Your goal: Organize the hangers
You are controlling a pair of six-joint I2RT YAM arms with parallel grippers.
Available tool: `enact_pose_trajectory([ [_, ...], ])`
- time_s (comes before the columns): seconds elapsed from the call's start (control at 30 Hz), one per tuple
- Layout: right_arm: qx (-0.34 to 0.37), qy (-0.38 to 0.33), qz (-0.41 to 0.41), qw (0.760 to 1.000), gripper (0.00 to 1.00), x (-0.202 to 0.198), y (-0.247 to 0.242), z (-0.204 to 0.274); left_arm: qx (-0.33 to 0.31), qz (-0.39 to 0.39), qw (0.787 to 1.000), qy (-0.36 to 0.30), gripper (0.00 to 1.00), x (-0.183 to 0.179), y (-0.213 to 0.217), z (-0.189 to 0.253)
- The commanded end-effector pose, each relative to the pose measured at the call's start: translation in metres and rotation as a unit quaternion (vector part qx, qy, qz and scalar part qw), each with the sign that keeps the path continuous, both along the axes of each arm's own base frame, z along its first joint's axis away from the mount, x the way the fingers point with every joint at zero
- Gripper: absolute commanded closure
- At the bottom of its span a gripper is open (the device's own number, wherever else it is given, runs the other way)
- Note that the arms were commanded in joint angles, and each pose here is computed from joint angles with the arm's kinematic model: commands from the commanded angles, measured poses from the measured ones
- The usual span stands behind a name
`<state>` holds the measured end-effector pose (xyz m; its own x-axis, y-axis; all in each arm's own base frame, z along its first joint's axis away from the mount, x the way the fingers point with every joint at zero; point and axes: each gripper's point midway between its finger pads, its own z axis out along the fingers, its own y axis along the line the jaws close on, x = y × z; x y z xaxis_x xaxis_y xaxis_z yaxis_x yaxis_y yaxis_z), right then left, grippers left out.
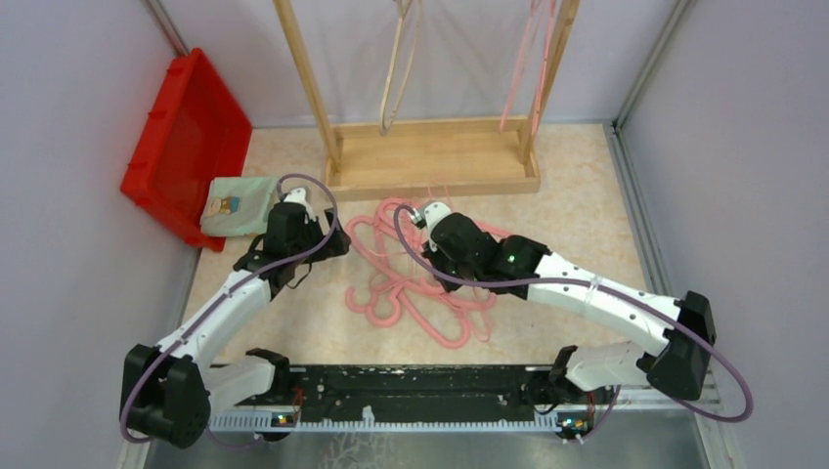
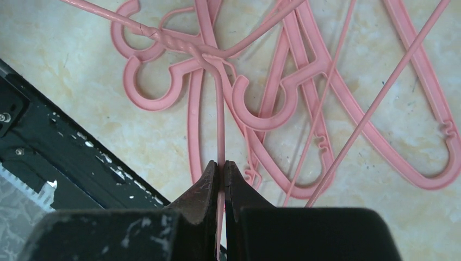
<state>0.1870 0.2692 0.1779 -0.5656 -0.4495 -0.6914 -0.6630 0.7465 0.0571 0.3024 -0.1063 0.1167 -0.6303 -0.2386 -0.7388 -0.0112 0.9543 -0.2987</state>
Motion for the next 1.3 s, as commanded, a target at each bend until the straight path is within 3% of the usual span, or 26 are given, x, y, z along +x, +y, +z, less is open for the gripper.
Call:
enact_pose_trajectory([
  [0.0,0.027,-0.030,-0.048,0.998,1.00,0.013,-0.007,0.040,-0.008,-0.013,0.999,-0.036,0.01,0.014,-0.007,0.023],
  [0.2,0.110,-0.068,-0.094,0.987,1.00,0.030,-0.003,0.110,-0.013,-0.017,0.999,-0.039,0.01,0.016,-0.010,0.025],
  [0.37,0.179,-0.053,-0.143,0.972,1.00,0.051,-0.018,0.140,-0.014,-0.024,0.999,-0.045,0.02,0.020,-0.013,0.029],
  [0.5,0.259,-0.013,-0.143,0.955,1.00,0.063,-0.015,0.154,-0.010,-0.027,0.998,-0.047,0.02,0.025,-0.015,0.033],
  [0.77,0.318,0.015,-0.099,0.943,1.00,0.070,0.014,0.183,-0.007,-0.031,0.998,-0.057,0.02,0.031,-0.016,0.039],
  [1.03,0.370,-0.059,-0.124,0.919,1.00,0.107,0.011,0.249,-0.010,-0.033,0.997,-0.063,0.02,0.036,-0.018,0.042],
  [1.27,0.416,-0.089,-0.149,0.893,1.00,0.147,0.000,0.272,-0.003,-0.031,0.997,-0.067,0.02,0.037,-0.016,0.045],
])
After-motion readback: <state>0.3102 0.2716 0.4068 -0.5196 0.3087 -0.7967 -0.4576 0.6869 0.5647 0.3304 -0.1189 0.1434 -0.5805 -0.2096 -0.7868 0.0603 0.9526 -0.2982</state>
